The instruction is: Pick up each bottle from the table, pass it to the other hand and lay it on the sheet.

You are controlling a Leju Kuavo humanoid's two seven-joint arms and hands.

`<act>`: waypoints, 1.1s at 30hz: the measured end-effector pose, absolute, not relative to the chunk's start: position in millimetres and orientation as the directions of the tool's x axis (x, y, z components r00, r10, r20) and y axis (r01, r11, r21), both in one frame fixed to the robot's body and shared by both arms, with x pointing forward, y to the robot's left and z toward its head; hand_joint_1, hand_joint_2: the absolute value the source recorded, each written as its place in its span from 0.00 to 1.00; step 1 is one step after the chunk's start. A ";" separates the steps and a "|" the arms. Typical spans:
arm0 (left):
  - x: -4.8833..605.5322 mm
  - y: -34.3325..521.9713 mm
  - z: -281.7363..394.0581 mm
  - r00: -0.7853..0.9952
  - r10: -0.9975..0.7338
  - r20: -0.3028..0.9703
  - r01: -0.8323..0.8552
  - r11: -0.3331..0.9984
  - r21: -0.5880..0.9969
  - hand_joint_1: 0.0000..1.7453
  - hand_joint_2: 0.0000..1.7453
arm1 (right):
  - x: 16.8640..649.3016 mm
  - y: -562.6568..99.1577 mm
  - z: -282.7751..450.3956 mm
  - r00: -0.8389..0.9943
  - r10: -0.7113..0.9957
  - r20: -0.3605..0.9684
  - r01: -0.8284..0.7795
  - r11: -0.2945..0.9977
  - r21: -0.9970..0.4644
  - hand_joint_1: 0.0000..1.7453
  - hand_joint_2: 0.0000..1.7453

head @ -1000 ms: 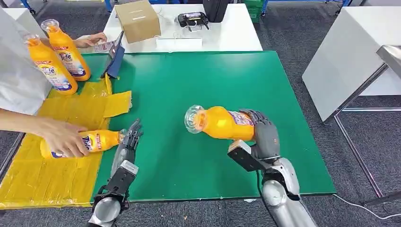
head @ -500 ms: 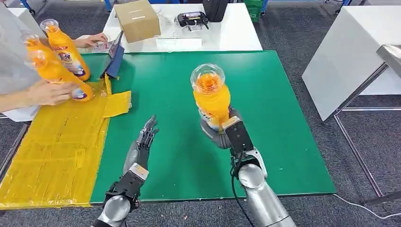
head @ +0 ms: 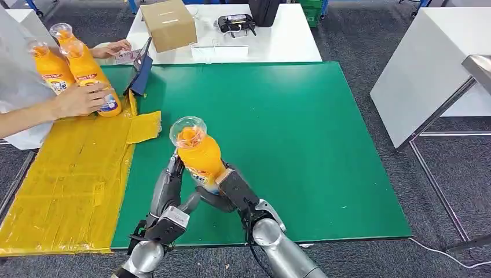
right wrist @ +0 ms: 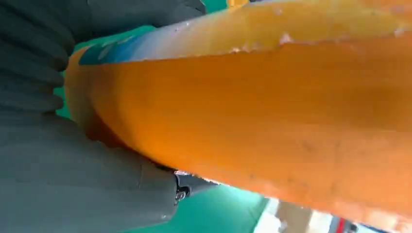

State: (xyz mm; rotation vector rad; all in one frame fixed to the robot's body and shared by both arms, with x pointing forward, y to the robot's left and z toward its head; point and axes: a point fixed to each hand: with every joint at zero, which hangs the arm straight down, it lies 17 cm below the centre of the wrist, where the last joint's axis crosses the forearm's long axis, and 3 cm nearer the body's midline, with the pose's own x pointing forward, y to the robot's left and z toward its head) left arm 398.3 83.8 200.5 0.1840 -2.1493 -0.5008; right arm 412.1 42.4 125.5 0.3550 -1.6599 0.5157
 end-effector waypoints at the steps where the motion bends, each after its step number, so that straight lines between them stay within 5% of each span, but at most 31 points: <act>1: 397.7 83.0 200.2 -0.590 -0.311 0.745 0.054 0.906 0.421 0.00 1.00 | 410.5 44.6 122.9 -0.150 0.063 0.987 -0.516 0.847 -0.133 1.00 1.00; 16: 400.4 86.9 197.5 -0.586 -0.349 0.731 0.037 0.890 0.454 0.00 1.00 | 411.2 51.9 115.1 -0.246 0.226 0.943 -0.475 0.819 -0.320 1.00 1.00; 17: 400.9 88.4 195.6 -0.580 -0.355 0.733 0.036 0.888 0.459 0.05 1.00 | 413.4 50.4 116.7 -0.273 0.263 0.926 -0.452 0.814 -0.364 1.00 1.00; 18: 401.4 90.4 193.8 -0.575 -0.360 0.735 0.034 0.887 0.461 1.00 1.00 | 414.6 50.0 118.0 -0.300 0.297 0.907 -0.434 0.804 -0.407 1.00 1.00; 24: 406.2 101.9 179.5 -0.512 -0.353 0.783 0.058 0.896 0.441 1.00 1.00 | 404.6 59.0 121.9 -0.440 0.409 0.799 -0.390 0.715 -0.581 1.00 1.00; 33: 413.2 113.1 176.8 -0.461 -0.247 0.852 0.112 0.936 0.332 1.00 1.00 | 387.8 69.7 121.3 -0.501 0.423 0.755 -0.389 0.669 -0.633 1.00 1.00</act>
